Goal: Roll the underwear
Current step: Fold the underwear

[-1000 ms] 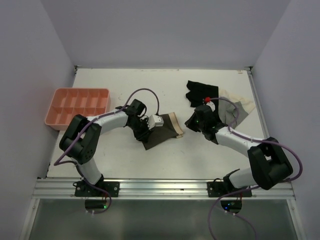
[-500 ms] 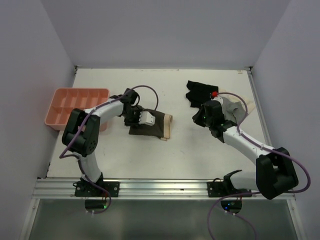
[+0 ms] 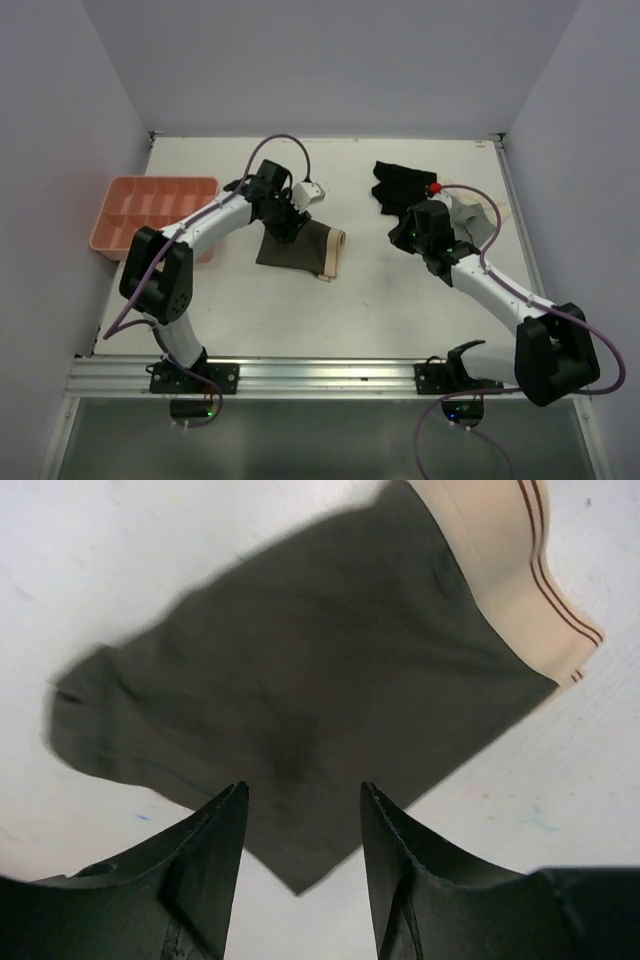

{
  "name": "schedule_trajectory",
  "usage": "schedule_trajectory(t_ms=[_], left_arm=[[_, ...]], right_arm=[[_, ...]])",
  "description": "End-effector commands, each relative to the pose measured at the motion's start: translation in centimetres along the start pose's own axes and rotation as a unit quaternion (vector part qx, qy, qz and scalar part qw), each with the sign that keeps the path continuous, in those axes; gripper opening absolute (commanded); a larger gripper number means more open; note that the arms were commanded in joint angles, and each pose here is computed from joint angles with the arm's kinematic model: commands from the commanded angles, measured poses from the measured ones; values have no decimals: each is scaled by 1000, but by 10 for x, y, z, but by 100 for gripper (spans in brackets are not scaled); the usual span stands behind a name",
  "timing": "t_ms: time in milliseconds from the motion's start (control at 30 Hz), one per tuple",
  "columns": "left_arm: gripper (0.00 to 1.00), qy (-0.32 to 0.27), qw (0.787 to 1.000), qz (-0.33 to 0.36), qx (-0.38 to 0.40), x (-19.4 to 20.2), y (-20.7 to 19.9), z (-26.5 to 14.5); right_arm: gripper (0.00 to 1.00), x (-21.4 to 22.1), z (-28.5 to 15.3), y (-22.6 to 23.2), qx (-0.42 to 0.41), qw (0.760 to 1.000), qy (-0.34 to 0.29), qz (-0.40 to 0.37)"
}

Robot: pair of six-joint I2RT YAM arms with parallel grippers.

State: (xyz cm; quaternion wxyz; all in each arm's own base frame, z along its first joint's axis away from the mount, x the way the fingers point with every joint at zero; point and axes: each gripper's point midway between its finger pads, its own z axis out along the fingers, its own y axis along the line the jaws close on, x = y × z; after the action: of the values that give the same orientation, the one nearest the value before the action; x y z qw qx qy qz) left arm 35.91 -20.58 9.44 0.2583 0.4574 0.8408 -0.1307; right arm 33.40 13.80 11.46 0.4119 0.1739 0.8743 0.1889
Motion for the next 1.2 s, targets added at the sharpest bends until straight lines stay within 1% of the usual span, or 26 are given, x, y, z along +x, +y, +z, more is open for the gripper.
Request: schedule_trajectory(t_ms=[0, 33, 67, 200, 233, 367, 467, 533, 567, 600, 633, 667, 700, 733, 767, 800, 833, 867, 900, 933, 1000, 1033, 1067, 1100, 1167], left_arm=[[52, -1, 992, -105, -71, 3, -18, 9], [52, 15, 991, -103, -80, 15, -22, 18], [52, 20, 991, -90, -94, 16, -24, 23], [50, 61, 985, -103, -121, 36, -17, 46], [50, 71, 985, -106, -120, 42, -18, 52], [50, 77, 984, -117, -110, 50, -23, 61], [50, 94, 988, -104, -69, 61, -37, 68], [50, 113, 992, -49, -35, 73, -44, 69], [50, 130, 991, -26, 14, 82, -60, 66], [51, 137, 989, 36, 48, 87, -63, 65], [52, 138, 986, 59, 72, 92, -64, 61], [53, 136, 984, 81, 79, 96, -62, 59], [53, 139, 978, 128, 85, 103, -58, 58], [52, 145, 974, 149, 84, 108, -53, 59], [50, 156, 970, 172, 78, 113, -47, 59], [48, 161, 959, 214, 91, 118, -45, 62], [45, 160, 953, 237, 96, 120, -44, 63], [45, 150, 949, 263, 86, 116, -37, 65], [45, 139, 940, 302, 83, 115, -35, 63], [47, 130, 935, 320, 77, 111, -32, 63], [49, 95, 928, 352, 75, 95, -31, 61], [51, 72, 928, 359, 67, 80, -28, 53], [52, 49, 928, 360, 79, 71, -33, 49], [54, 18, 923, 376, 74, 53, -34, 35], [56, -20, 921, 382, 75, 41, -35, 19]], right_arm=[[15, -11, 3, 14, -18, 1000, -5, 11], [13, -10, 5, 14, -18, 1000, -4, 14], [13, -9, 8, 15, -21, 1000, -3, 21], [9, 3, 16, 12, -21, 999, 15, 27], [9, 8, 18, 9, -18, 999, 20, 27], [8, 12, 19, 6, -13, 999, 24, 24], [8, 10, 18, 4, -10, 1000, 19, 19], [9, 7, 17, 4, -12, 1000, 15, 15], [9, 7, 15, 4, -13, 1000, 14, 11], [10, 6, 13, 4, -14, 1000, 13, 8], [11, 6, 12, 2, -13, 1000, 13, 6], [14, 4, 10, 3, -17, 1000, 8, 3], [15, 4, 9, 3, -19, 1000, 7, 2], [15, 6, 8, 2, -20, 1000, 8, -1], [16, 7, 7, 1, -22, 1000, 10, -3], [16, 10, 6, 1, -25, 1000, 15, -3], [16, 10, 8, 4, -34, 999, 12, -4], [15, 10, 8, 7, -43, 999, 13, -7], [14, 13, 8, 8, -49, 999, 16, -9], [14, 22, 8, 12, -68, 997, 34, -13], [12, 26, 10, 20, -95, 995, 40, -14], [11, 35, 11, 21, -104, 993, 58, -14], [10, 35, 12, 22, -108, 992, 57, -10], [10, 39, 13, 23, -113, 992, 62, -7], [11, 46, 14, 24, -127, 990, 66, 13]])
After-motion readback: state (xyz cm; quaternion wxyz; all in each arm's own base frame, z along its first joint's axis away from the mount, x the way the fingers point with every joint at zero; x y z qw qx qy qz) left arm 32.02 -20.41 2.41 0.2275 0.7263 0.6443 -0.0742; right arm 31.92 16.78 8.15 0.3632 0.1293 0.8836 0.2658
